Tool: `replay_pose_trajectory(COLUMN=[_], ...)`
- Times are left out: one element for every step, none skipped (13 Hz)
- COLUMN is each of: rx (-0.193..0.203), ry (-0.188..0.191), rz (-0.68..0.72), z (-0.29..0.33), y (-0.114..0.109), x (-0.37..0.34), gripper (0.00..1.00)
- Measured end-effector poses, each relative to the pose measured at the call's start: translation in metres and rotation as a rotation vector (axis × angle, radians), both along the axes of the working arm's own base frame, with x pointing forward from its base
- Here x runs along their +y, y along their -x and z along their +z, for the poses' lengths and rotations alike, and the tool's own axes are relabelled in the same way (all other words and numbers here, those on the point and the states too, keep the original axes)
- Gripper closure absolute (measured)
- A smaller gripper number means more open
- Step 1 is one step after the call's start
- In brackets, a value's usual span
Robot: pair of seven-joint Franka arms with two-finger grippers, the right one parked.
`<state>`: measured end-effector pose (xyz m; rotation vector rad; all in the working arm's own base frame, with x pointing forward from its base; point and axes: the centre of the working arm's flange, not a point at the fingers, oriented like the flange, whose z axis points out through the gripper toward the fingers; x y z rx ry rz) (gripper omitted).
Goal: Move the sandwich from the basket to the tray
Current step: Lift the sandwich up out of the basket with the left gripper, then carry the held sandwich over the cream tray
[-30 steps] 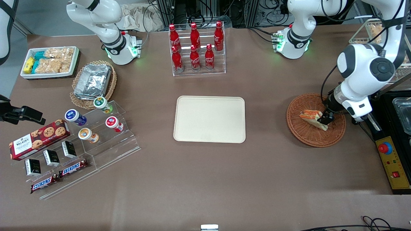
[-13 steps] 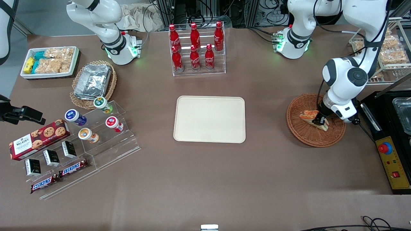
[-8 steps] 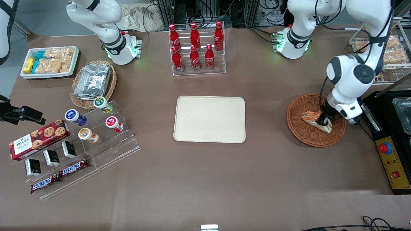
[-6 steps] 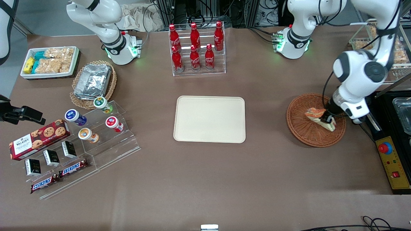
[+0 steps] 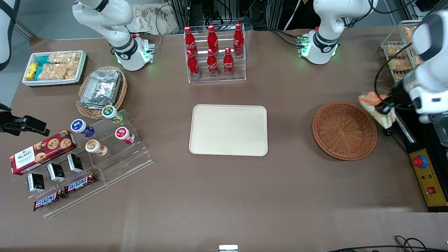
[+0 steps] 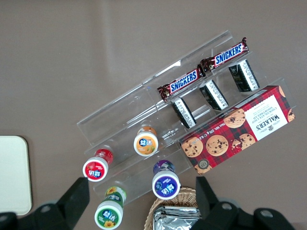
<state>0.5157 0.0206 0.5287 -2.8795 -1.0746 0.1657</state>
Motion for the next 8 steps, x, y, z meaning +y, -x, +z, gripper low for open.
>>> replay_pose_trajectory(rx=[0.016,0.026,0.032,0.032,0.029,0.024,0.021,0.024], ry=[0.009,0.016,0.02,0.021,0.017,0.011,0.005,-0.001], rz=[-0.083,-0.169,-0.251,-0.328,-0.391,-0.448,-0.506,-0.564], z=[0.021,0.041,0.058,0.072,0.081,0.087,0.089,0.087], y=[0.002,0.004,0.006,0.009,0.012,0.016,0.021,0.028], x=[-0.005,-0.015,-0.03,-0.051,-0.076,-0.104,-0.135,-0.165], gripper=[0.79,0.79,0.79,0.79,0.79,0.79,0.79,0.79])
